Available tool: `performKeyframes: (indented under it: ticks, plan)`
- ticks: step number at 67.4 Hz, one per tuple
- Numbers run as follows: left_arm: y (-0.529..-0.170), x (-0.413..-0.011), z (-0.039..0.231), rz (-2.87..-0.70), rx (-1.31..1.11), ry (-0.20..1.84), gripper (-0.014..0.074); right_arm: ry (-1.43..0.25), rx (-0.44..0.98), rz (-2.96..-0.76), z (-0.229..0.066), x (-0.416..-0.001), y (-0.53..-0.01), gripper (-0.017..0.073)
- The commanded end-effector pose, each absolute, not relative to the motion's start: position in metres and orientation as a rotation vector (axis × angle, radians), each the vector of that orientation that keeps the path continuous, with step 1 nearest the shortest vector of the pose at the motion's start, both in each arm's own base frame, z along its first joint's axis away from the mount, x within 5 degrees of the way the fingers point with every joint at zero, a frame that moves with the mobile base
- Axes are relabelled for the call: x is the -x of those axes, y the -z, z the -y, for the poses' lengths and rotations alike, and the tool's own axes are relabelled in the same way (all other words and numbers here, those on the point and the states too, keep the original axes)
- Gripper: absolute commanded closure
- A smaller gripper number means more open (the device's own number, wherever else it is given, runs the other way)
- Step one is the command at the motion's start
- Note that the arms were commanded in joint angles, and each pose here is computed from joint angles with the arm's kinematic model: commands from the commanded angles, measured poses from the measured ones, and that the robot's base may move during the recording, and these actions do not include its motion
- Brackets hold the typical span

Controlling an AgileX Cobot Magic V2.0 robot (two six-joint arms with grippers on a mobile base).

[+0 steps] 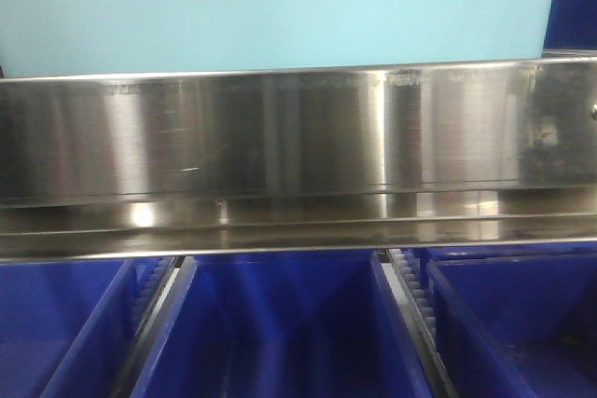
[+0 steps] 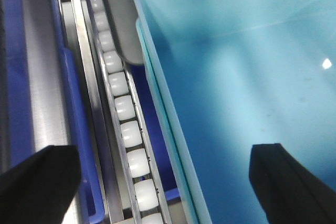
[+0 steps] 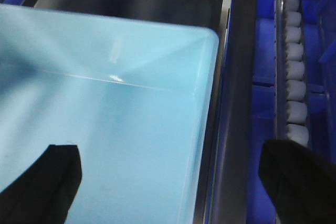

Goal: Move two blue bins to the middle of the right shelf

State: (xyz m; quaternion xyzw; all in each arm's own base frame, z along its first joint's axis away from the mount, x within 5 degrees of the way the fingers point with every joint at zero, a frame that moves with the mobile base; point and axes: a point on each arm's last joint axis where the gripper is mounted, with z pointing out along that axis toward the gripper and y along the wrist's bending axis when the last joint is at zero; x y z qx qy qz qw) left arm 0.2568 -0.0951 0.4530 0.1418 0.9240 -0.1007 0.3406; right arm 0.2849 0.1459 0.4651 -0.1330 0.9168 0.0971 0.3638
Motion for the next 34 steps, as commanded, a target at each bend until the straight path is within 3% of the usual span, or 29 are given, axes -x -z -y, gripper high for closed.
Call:
performKeyframes:
  ticks: [1, 16, 34]
  plan:
    - [-0.465, -0.243, 0.092, -2.353, -0.366, 0.280, 0.0036, -0.252, 0.337, -2.300, -0.139, -0.275, -0.480, -0.0009]
    - [-0.467, -0.235, 0.090, -2.325, -0.358, 0.304, 0.0063, -0.244, 0.338, -2.329, -0.132, -0.261, -0.473, -0.0009]
    - [-0.423, -0.250, 0.101, -2.375, -0.329, 0.402, 0.0109, -0.212, 0.357, -2.479, -0.136, -0.267, -0.429, -0.0009]
